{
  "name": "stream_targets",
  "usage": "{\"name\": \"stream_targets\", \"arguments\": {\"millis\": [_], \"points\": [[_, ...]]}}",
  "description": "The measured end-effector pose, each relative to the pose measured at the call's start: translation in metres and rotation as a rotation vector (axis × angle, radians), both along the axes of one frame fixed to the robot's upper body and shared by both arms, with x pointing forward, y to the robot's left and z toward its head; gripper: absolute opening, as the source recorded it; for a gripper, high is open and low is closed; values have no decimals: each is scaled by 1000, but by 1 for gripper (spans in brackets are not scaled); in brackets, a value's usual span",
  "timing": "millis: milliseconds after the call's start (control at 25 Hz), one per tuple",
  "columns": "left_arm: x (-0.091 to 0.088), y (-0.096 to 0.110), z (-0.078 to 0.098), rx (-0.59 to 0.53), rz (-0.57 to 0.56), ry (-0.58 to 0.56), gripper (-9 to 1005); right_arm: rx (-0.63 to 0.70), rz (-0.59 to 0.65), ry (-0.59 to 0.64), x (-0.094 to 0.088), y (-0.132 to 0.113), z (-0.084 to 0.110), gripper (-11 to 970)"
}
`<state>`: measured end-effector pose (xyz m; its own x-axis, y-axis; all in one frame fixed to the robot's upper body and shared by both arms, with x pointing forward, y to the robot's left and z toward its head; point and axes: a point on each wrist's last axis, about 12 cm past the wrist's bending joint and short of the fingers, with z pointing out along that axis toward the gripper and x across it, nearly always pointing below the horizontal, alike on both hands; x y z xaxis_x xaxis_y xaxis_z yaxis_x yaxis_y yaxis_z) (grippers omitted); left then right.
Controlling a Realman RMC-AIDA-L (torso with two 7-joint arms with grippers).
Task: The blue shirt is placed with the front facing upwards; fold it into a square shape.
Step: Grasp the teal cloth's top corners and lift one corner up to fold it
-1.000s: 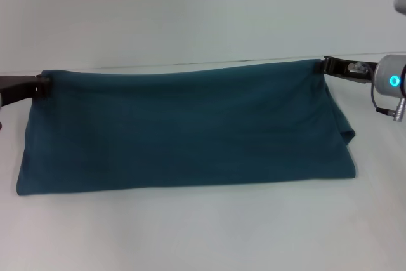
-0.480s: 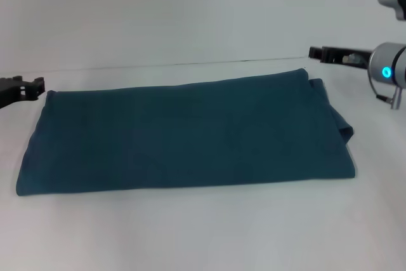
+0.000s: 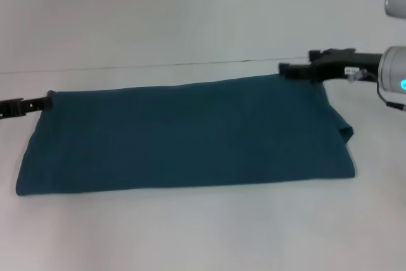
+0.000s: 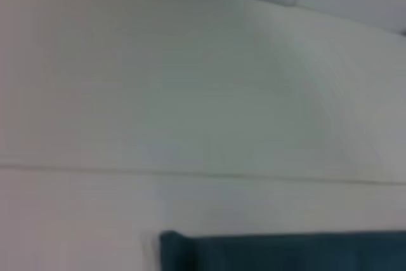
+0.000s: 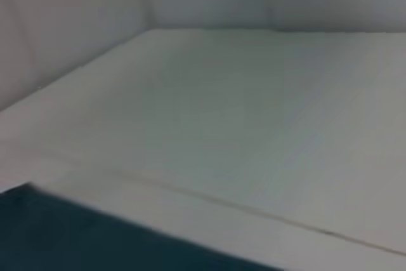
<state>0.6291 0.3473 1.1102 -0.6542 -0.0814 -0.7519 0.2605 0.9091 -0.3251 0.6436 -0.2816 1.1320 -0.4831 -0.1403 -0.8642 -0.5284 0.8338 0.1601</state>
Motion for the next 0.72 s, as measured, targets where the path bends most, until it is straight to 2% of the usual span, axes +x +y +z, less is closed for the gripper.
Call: {"name": "stream_targets", "arguments": {"millis": [80,160,280,400,480,720], "points": [[-5,3,-1,-9,-4,18,765,28,60,-11,-8,1,0,826],[-9,7,-3,-10,18,49,784,62,104,-55,-17,-2,-1,916],[-15,14,-9,1,61,72,811,116,123,-155,-32,-7,-6,931],[-20,15,-13,16,82,70,839,183,106,-209,-43,-9,-20,946],[-22,14,-15,19,83,81,858,211,97,-213,-48,-10,-27,902],[-21,10,-18,28,69,92,856,210,110,-184,-55,-7,-39,874]]}}
